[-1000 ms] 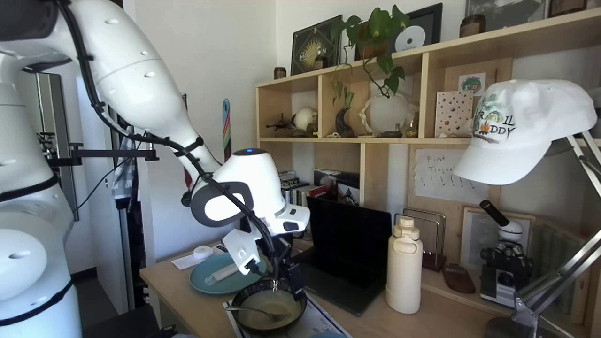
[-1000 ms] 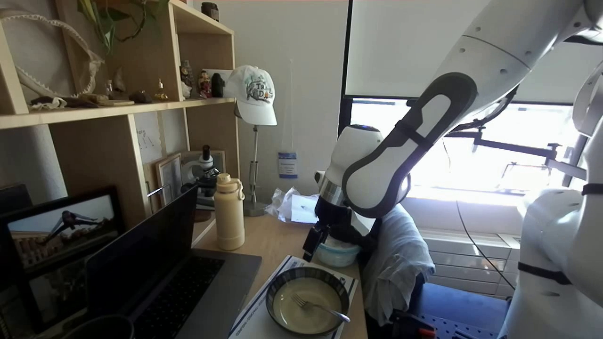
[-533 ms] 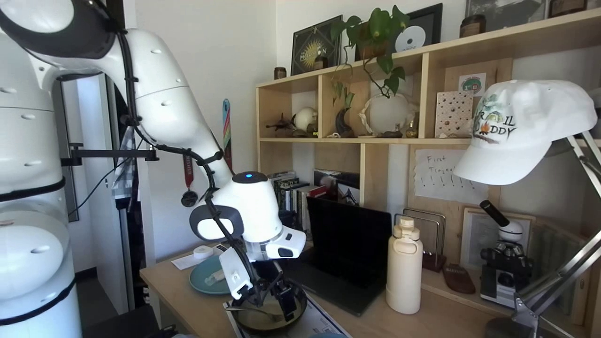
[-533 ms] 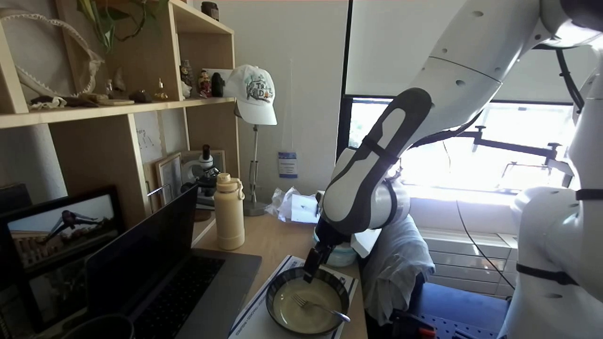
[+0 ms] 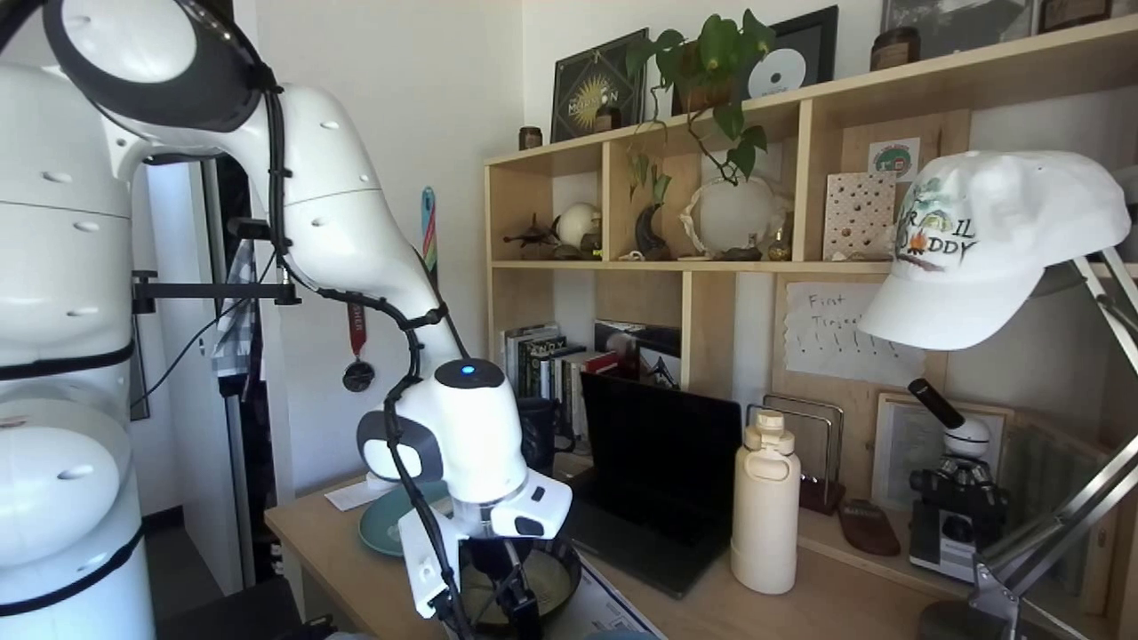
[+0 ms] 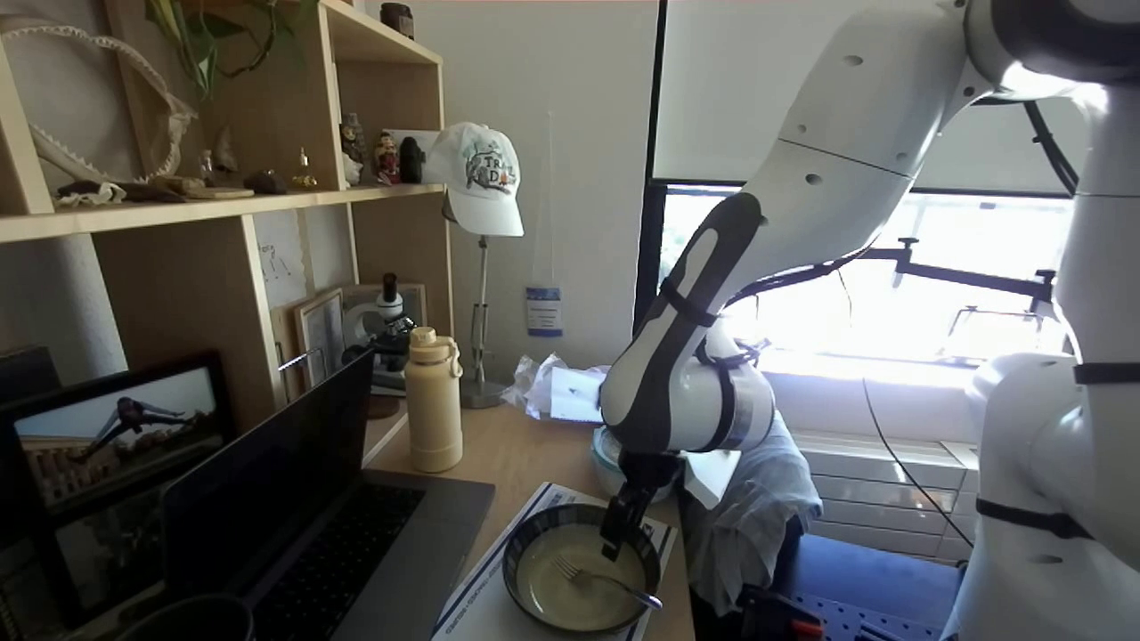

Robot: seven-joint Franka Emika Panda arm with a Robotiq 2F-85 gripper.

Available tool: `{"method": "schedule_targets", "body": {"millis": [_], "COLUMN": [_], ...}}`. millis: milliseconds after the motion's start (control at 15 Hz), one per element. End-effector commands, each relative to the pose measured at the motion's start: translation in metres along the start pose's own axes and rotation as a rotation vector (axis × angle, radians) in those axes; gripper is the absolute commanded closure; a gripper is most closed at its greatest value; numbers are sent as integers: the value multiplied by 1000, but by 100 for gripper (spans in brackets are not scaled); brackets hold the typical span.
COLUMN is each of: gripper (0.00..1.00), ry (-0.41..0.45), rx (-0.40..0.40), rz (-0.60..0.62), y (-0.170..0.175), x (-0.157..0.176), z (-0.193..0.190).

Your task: Put the bowl on the plate

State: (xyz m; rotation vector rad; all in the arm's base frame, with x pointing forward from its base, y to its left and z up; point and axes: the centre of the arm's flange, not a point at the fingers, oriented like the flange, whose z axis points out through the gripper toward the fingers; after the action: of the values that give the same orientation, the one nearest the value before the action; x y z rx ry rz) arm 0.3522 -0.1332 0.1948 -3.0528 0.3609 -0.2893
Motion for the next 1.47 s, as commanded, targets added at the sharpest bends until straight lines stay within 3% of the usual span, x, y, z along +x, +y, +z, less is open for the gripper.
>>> {"method": "schedule_targets", "body": {"millis": [0, 267, 467, 1067, 1200, 1400], "gripper": [42, 73, 93, 95, 95, 95], "ry": [-12, -18, -8, 34, 41, 67], "rx": [13, 11, 19, 35, 61, 174], "rz": [-8, -11, -30, -157, -172, -148], "y": [4, 8, 1, -25, -31, -37], "x": [-26, -27, -6, 35, 41, 47], "z": [9, 8, -11, -54, -59, -65]}}
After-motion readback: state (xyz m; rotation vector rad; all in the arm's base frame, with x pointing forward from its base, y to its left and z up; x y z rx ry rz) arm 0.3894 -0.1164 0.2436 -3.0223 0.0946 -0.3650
